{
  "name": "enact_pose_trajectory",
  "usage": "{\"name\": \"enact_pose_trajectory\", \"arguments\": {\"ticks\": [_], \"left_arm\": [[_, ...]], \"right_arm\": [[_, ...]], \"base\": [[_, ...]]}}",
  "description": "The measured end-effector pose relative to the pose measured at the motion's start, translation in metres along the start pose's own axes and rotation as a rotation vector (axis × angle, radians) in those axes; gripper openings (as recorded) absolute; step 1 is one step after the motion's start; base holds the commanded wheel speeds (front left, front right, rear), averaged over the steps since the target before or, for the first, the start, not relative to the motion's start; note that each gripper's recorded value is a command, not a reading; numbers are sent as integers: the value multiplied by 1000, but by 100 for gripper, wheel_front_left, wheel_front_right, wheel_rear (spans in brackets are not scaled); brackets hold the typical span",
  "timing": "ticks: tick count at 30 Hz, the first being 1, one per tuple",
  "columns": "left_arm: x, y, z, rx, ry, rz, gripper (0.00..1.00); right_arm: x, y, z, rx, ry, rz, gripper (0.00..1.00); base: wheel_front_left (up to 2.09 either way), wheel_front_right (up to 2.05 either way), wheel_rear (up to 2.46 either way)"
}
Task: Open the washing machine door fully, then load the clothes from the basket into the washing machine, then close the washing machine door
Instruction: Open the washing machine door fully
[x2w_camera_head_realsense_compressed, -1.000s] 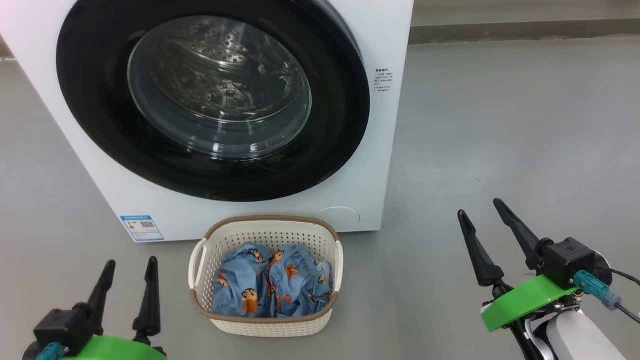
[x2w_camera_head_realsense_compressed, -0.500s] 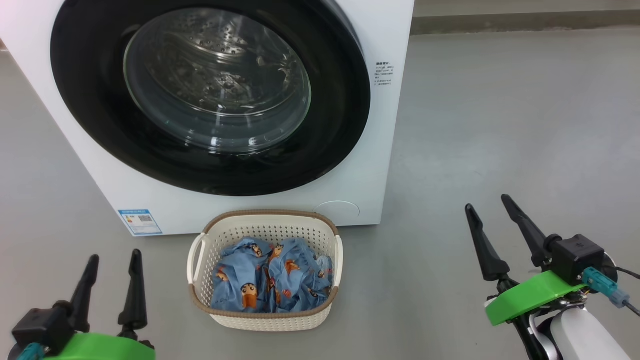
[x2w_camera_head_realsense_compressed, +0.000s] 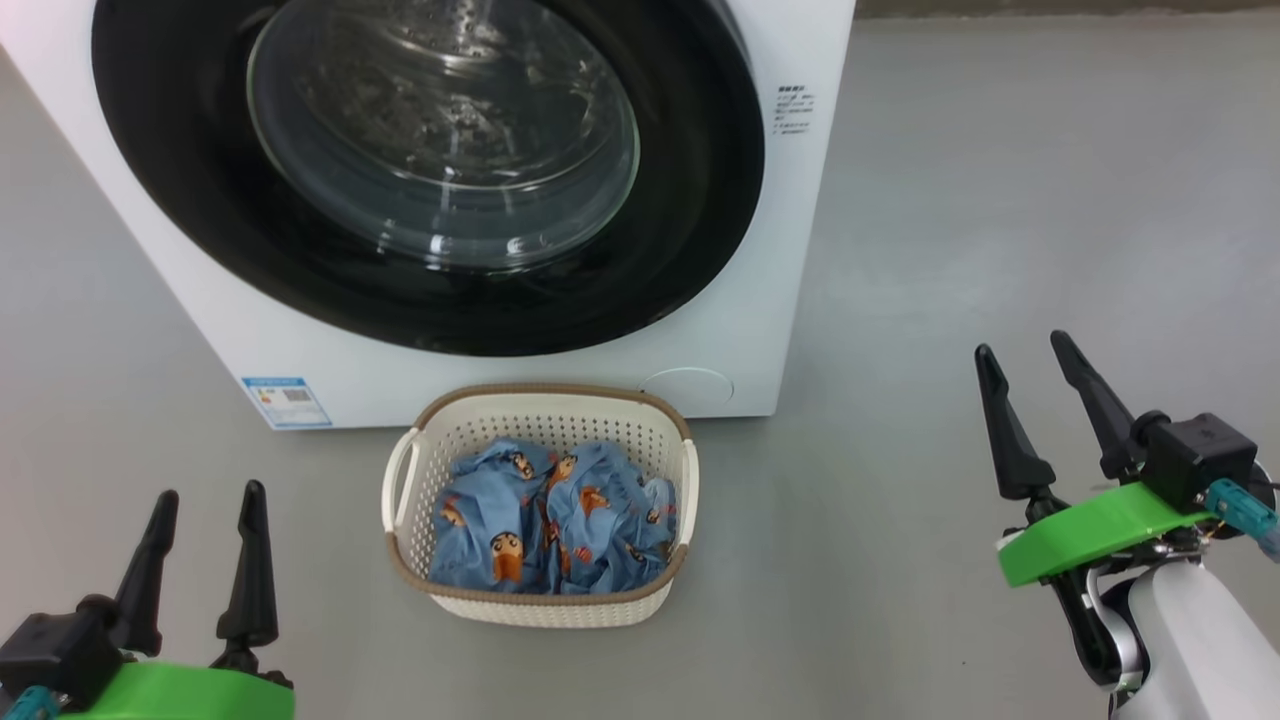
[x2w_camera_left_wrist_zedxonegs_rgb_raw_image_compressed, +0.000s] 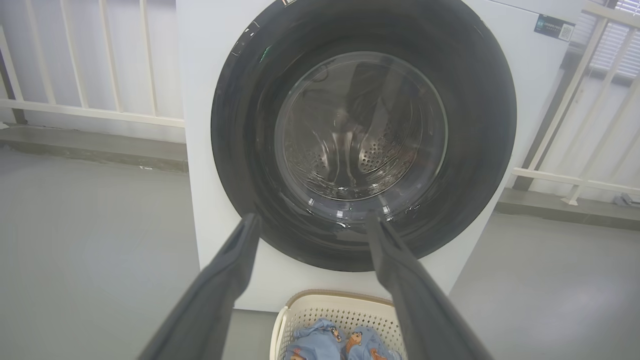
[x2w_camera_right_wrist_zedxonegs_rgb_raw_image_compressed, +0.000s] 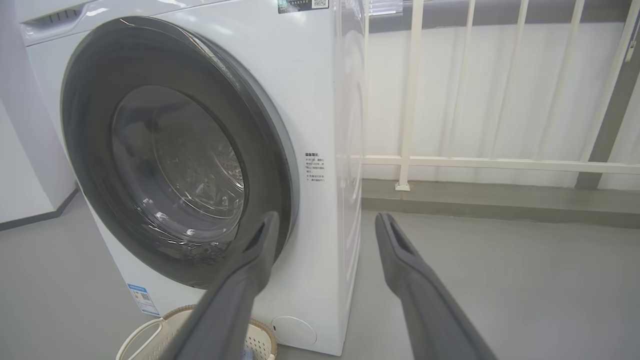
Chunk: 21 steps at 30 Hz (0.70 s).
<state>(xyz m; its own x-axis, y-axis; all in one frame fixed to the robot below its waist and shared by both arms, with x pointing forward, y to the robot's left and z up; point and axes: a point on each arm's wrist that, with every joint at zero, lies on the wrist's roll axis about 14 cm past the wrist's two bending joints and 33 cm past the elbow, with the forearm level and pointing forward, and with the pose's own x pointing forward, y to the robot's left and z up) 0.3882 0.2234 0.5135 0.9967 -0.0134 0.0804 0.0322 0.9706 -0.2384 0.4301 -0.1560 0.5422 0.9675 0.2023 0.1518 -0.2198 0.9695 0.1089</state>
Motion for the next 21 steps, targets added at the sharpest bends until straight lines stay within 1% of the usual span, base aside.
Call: {"name": "enact_pose_trajectory", "arguments": {"ticks": [3, 5, 12, 17, 18, 19, 21], "left_arm": [[0, 3, -2, 0, 4, 2, 100], [0, 5, -5, -1, 13, 3, 100], [3, 11, -14, 0, 39, 14, 100], [5, 17, -19, 1, 54, 29, 100], [5, 17, -19, 1, 54, 29, 100], [7, 18, -19, -1, 53, 31, 100], [8, 20, -21, -3, 59, 34, 100]], "right_arm": [[7, -1, -4, 6, 6, -1, 100], [13, -6, -4, 28, 0, -22, 100], [41, -15, -3, 99, -19, -47, 100], [62, -23, 7, 196, -68, -73, 100], [62, -23, 7, 196, -68, -73, 91], [65, -25, 9, 212, -75, -76, 67], [73, -27, 12, 244, -83, -78, 24]], "base": [[0, 0, 0], [0, 0, 0], [0, 0, 0], [0, 0, 0], [0, 0, 0], [0, 0, 0], [0, 0, 0]]}}
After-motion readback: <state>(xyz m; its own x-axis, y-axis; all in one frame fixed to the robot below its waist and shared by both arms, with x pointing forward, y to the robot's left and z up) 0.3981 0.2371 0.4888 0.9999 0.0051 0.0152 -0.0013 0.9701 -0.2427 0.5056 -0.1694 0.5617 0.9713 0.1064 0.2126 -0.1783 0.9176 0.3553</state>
